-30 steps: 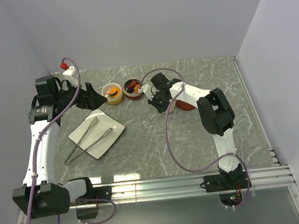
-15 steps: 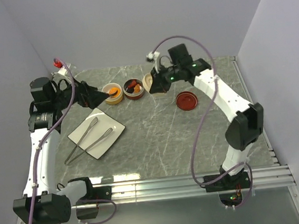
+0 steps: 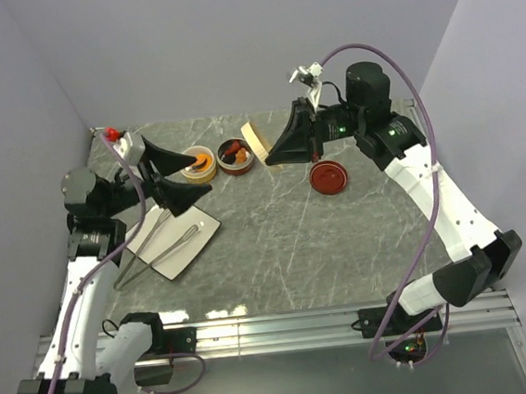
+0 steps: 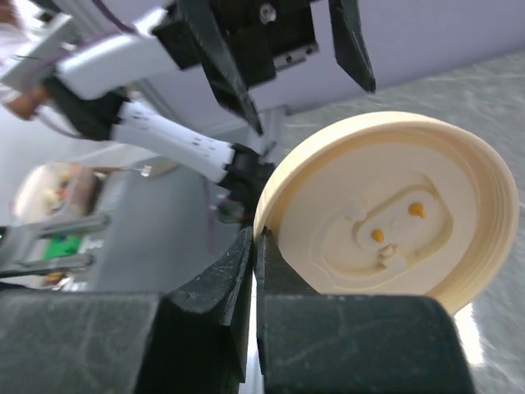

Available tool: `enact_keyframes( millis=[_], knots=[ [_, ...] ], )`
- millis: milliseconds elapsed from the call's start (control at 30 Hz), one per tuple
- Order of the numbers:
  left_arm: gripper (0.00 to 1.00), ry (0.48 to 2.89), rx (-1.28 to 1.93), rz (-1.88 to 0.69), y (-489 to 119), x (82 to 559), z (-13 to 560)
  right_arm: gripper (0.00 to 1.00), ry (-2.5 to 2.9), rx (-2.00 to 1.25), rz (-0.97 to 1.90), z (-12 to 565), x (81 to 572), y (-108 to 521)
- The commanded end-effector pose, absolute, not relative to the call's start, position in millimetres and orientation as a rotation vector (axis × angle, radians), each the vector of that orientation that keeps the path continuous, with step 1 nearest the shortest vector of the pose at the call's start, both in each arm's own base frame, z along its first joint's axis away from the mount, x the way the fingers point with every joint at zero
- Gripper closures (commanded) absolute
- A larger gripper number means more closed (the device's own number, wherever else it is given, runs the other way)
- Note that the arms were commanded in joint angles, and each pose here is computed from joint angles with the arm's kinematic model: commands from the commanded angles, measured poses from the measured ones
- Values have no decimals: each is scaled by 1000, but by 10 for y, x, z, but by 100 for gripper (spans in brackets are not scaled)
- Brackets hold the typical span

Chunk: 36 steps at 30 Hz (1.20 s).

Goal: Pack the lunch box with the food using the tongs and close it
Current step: Pass the lid of the lunch box from the right arm to the left

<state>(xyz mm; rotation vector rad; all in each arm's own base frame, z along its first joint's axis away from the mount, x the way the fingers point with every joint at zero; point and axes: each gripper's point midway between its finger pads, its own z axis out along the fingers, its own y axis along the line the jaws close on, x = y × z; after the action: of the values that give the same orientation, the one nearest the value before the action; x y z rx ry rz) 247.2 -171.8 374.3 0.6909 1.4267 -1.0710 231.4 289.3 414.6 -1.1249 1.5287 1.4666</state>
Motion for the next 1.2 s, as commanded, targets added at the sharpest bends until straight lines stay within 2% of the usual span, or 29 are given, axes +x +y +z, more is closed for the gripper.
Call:
enact_keyframes(
  millis=[0,200,300,400,533,767,1167],
  knots=[
    [4,1176,906,-989,-1946,2189,4040,100,1418,-1168,1658,4451,2004,2843],
    [3,1029,990,-947,-2120,2014,4208,100,1382,-1175,1754,4612,1826,2795],
    [3,983,992,-822,-2176,2066,4325,100,1389,-1160,1764,4618,1834,2792],
    [6,1058,794,-729,-2108,2285,4432,100,1392,-1103,1755,4652,1867,2810],
    [8,1074,694,-707,-2153,2308,4428,100,1409,-994,1777,4736,1972,2851],
    [13,1165,623,-758,-2405,2377,4402,100,1459,-815,1813,4710,2176,2909],
    [14,1194,587,-756,-2627,2496,4445,100,1463,-785,1831,4677,2146,2892]
  ],
)
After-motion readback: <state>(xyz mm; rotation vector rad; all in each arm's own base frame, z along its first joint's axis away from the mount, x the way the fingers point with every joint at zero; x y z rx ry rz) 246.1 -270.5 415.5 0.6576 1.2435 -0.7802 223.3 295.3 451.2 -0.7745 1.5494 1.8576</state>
